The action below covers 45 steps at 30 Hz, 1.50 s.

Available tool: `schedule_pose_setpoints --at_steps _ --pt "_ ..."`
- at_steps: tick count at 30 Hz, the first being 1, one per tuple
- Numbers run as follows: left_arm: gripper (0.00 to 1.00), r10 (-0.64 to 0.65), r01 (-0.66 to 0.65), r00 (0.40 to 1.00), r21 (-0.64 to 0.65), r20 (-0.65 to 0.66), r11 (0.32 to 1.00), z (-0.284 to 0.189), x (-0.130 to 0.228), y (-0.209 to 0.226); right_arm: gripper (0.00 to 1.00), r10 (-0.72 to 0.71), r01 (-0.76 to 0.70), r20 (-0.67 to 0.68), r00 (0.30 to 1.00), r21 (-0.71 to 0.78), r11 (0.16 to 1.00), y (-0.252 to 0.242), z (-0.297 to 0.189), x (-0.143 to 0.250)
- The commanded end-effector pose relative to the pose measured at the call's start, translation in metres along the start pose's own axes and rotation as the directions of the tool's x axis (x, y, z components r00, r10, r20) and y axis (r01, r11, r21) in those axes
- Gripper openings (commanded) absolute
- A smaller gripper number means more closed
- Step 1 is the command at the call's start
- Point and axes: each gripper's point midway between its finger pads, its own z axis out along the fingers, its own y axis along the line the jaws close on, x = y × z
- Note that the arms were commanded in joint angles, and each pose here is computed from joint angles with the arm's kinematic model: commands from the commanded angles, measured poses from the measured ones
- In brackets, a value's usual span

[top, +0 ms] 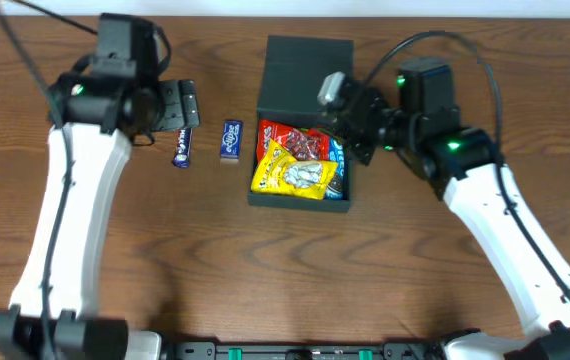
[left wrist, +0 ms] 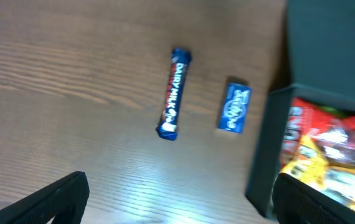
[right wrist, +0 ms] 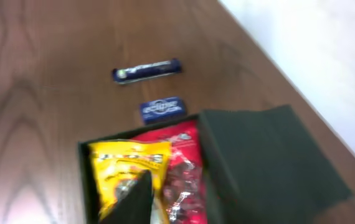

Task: Pack container
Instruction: 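Withdraw the right gripper up and right from the box, then grasp the blue Dairy Milk bar with the left gripper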

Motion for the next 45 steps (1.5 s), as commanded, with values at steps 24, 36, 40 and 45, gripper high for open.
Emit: schedule_pose_setpoints --at_steps 24,36,40,45 --pt "0.83 0.041 -0.056 0.950 -0.037 -0.309 0.998 0.204 0.025 0.028 0.99 0.163 -0.173 0.068 0.984 0.190 0.966 -0.072 -0.048 0.015" --pt "0.72 0.100 -0.086 0.945 0.058 -0.310 0.995 0.227 0.028 0.017 0.99 0.163 -0.173 0.068 0.984 0.191 0.966 -0.072 -0.048 0.015" --pt "0.72 0.103 -0.089 0.952 0.064 -0.288 0.994 0.232 0.024 0.014 0.99 0.163 -0.173 0.068 0.984 0.191 0.966 -0.072 -0.048 0.015" --pt "0.66 0.103 -0.088 0.951 0.064 -0.292 0.994 0.239 0.026 0.014 0.99 0.162 -0.173 0.068 0.984 0.191 0.966 -0.072 -0.048 0.015"
